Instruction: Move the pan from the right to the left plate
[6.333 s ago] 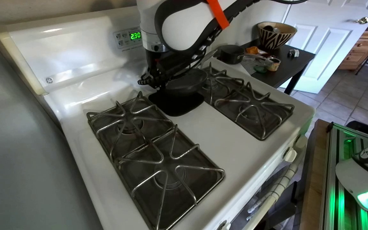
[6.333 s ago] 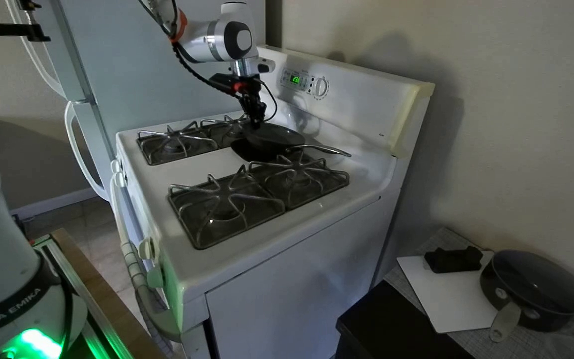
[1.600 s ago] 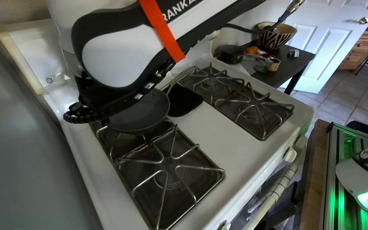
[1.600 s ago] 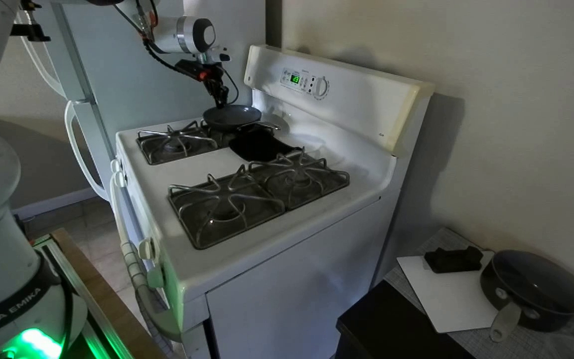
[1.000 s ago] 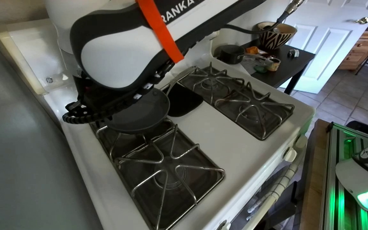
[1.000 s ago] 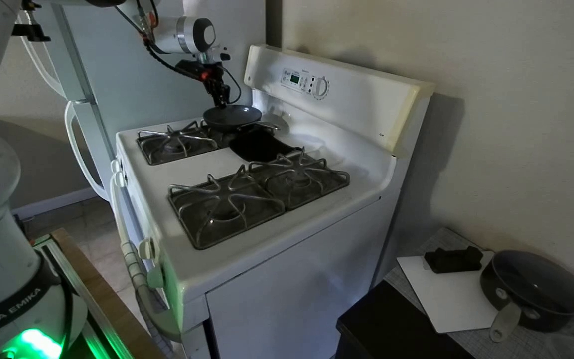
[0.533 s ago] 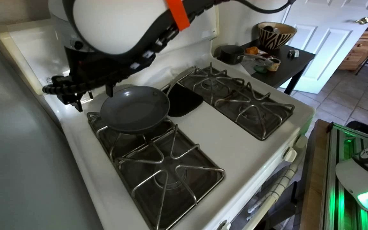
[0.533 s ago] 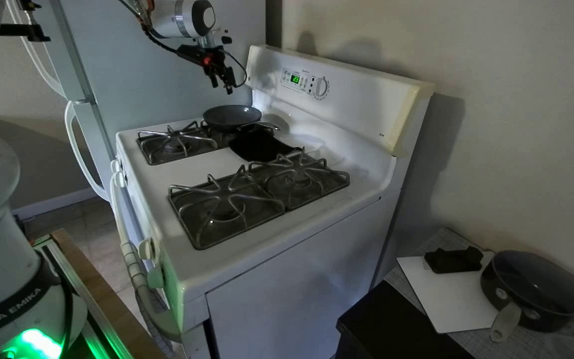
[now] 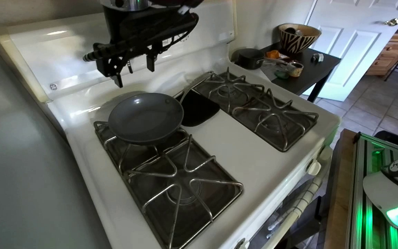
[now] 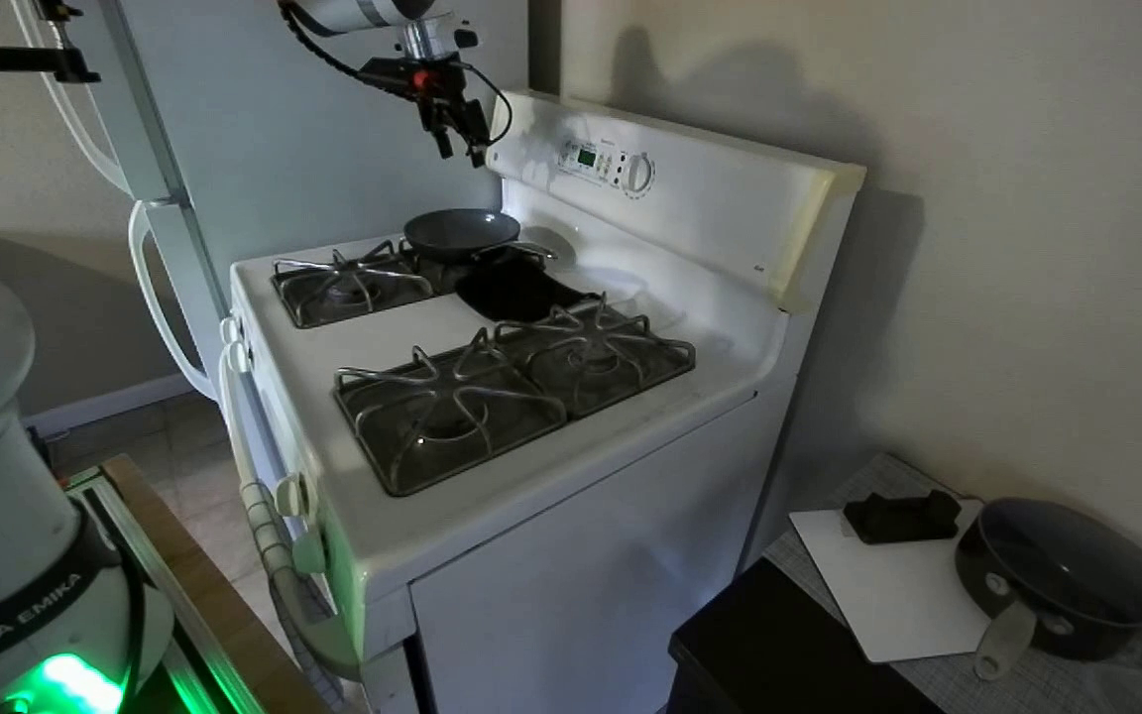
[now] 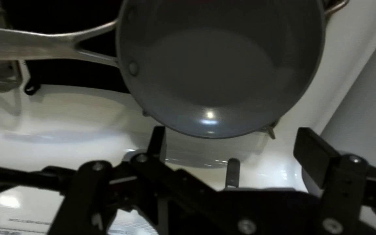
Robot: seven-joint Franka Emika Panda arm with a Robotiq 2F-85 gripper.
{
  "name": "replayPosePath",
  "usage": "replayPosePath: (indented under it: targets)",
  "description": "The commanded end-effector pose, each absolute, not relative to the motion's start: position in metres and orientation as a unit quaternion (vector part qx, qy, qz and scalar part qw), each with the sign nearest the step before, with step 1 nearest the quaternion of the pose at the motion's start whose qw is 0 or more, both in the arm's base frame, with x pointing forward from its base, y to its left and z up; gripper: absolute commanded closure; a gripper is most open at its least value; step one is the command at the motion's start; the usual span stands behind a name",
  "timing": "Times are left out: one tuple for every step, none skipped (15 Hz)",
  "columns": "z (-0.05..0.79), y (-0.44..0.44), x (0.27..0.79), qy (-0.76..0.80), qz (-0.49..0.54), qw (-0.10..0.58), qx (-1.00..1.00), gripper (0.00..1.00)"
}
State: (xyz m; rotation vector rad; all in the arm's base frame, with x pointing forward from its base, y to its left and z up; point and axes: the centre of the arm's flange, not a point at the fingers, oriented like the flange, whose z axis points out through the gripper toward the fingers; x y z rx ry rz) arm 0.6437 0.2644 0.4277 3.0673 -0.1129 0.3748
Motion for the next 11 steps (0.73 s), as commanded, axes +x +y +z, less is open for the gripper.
replayPosePath:
  targets:
    - [0.427,0.234,0.613,-0.054,0.106,0.052,0.991,0.00]
    - [0.428,0.230,0.610,-0.056,0.106,0.055,0.991,0.00]
    - [0.426,0.226,0.608,-0.057,0.105,0.055,0.991,0.00]
    - [0.429,0.238,0.632,-0.048,0.110,0.044,0.992,0.00]
    - [0.428,0.234,0.630,-0.050,0.108,0.046,0.992,0.00]
    - [0.428,0.231,0.627,-0.051,0.106,0.047,0.992,0.00]
    - [0.428,0.230,0.626,-0.051,0.106,0.047,0.992,0.00]
    - [0.428,0.230,0.625,-0.051,0.105,0.048,0.992,0.00]
    - [0.427,0.231,0.624,-0.050,0.104,0.048,0.992,0.00]
    - [0.427,0.231,0.624,-0.050,0.104,0.048,0.992,0.00]
    - [0.427,0.231,0.623,-0.050,0.104,0.048,0.992,0.00]
